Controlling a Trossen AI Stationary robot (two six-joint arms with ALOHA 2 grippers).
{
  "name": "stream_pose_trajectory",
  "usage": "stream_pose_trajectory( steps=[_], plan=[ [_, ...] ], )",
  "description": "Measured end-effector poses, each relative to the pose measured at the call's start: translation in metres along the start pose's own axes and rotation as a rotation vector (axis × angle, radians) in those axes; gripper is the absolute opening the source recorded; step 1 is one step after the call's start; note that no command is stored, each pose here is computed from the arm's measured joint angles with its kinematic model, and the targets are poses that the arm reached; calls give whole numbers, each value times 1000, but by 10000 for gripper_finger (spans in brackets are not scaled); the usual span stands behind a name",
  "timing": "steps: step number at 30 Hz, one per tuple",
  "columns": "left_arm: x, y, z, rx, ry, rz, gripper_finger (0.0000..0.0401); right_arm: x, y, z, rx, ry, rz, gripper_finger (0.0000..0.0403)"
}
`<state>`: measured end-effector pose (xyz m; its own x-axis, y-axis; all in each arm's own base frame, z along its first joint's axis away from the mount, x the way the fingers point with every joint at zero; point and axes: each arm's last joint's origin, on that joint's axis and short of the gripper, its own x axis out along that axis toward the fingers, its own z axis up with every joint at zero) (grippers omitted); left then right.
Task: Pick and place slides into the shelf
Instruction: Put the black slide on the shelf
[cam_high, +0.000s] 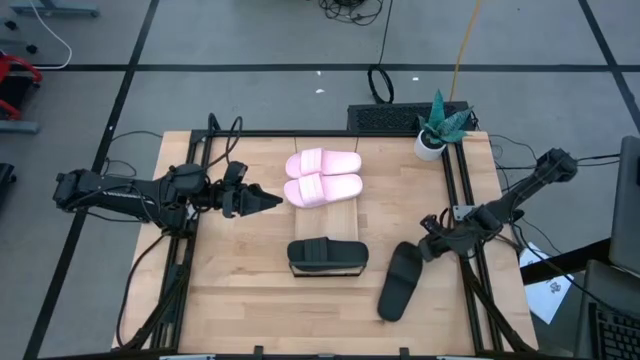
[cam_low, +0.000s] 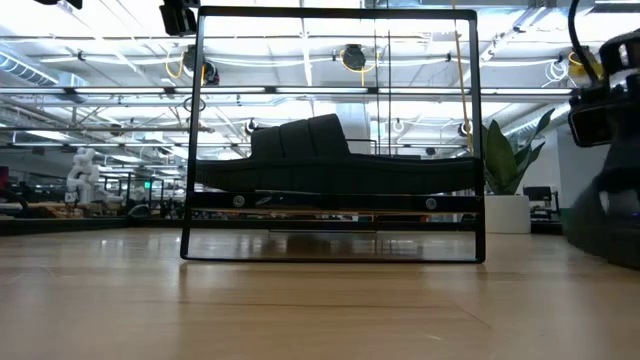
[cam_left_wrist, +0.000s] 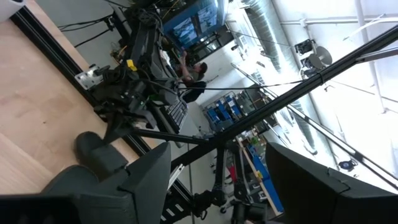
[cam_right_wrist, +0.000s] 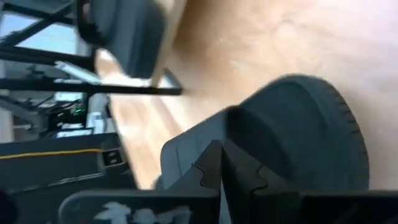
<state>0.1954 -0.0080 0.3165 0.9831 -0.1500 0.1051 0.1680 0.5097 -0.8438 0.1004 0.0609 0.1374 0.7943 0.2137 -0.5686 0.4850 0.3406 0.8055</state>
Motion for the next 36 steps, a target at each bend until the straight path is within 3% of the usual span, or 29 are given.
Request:
stream_pose_trajectory(
  steps=[8,14,24,31,36],
  plan=[
    [0,0,0,-2,-8,3,257,-1,-1,12,-28,-98,-9,1],
    [0,0,0,-2,-9,1,257,-4,7,15,-47,-100,83,1],
    [0,0,0,4,-1,-1,257,-19,39,17,-22,-114,452,0],
    [0,0,0,4,3,1,257,-15,42,4,48,43,397,0],
    [0,0,0,4,3,1,257,-18,57,-4,39,56,396,0]
  ],
)
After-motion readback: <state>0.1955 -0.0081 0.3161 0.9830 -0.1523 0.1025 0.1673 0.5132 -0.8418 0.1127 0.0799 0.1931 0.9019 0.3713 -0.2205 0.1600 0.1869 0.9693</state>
